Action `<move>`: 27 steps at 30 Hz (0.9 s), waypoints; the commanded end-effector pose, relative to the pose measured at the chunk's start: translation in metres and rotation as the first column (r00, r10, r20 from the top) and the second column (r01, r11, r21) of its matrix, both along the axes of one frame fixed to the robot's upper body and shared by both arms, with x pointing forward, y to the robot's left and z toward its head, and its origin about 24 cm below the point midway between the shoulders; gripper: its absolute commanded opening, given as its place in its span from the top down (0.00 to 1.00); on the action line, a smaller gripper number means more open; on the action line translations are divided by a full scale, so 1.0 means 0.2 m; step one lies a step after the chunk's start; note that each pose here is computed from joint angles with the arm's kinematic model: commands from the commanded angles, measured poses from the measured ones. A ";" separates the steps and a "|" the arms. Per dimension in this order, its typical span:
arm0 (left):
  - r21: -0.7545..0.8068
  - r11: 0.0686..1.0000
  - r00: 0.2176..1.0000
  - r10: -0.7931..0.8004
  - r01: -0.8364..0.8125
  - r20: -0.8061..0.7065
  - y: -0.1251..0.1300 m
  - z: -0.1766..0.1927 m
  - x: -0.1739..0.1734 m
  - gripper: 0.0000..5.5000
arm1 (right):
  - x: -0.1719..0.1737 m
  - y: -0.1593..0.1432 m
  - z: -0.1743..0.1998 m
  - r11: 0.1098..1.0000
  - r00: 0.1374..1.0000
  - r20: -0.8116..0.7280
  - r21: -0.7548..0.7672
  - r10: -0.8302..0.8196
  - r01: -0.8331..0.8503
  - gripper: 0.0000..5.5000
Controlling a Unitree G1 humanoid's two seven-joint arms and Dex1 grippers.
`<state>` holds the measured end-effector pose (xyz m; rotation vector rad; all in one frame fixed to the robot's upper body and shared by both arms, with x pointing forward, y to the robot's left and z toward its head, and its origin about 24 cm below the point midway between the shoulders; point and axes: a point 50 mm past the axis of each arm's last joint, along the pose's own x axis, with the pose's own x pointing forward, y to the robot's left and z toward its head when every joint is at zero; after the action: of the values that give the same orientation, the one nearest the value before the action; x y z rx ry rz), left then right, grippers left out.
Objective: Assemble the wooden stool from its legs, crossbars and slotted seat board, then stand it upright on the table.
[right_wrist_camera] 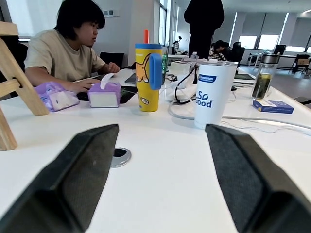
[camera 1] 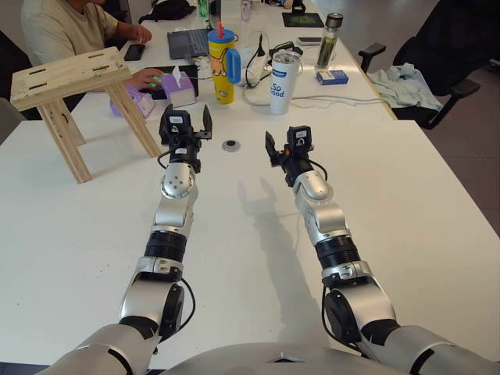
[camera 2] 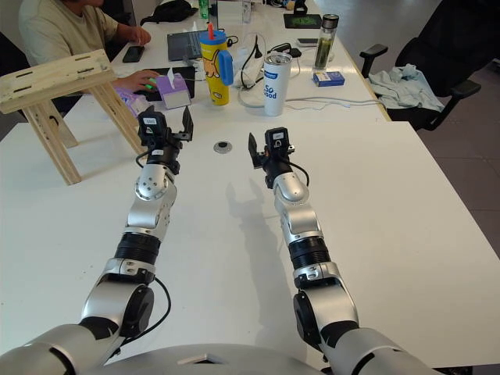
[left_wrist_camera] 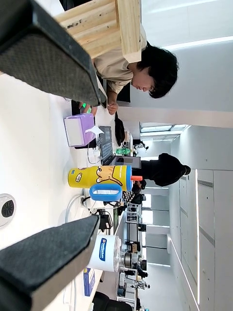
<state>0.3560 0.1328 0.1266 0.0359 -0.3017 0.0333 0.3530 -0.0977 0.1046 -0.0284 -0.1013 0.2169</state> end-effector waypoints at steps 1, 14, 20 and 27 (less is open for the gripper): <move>0.024 1.000 1.000 0.010 -0.010 -0.007 -0.01 -0.01 0.01 0.25 | 0.01 -0.01 0.00 1.000 0.999 0.023 -0.011 -0.028 0.029 0.39; -0.008 1.000 1.000 -0.023 0.023 -0.022 0.00 -0.05 0.00 0.25 | 0.02 0.10 0.01 0.998 0.997 0.043 -0.018 0.058 -0.057 0.39; -0.022 0.996 0.997 -0.083 0.083 -0.007 -0.02 0.02 -0.01 0.25 | 0.02 0.12 0.02 0.996 0.995 0.046 -0.021 0.091 -0.090 0.39; -0.016 0.993 0.993 -0.118 0.118 -0.021 -0.09 -0.01 -0.02 0.25 | 0.02 0.09 0.01 0.998 0.997 0.042 -0.006 0.064 -0.064 0.39</move>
<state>0.3539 0.1227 0.1314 0.0055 -0.3022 -0.0667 0.3556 -0.0805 0.1001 -0.0516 -0.1231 0.2837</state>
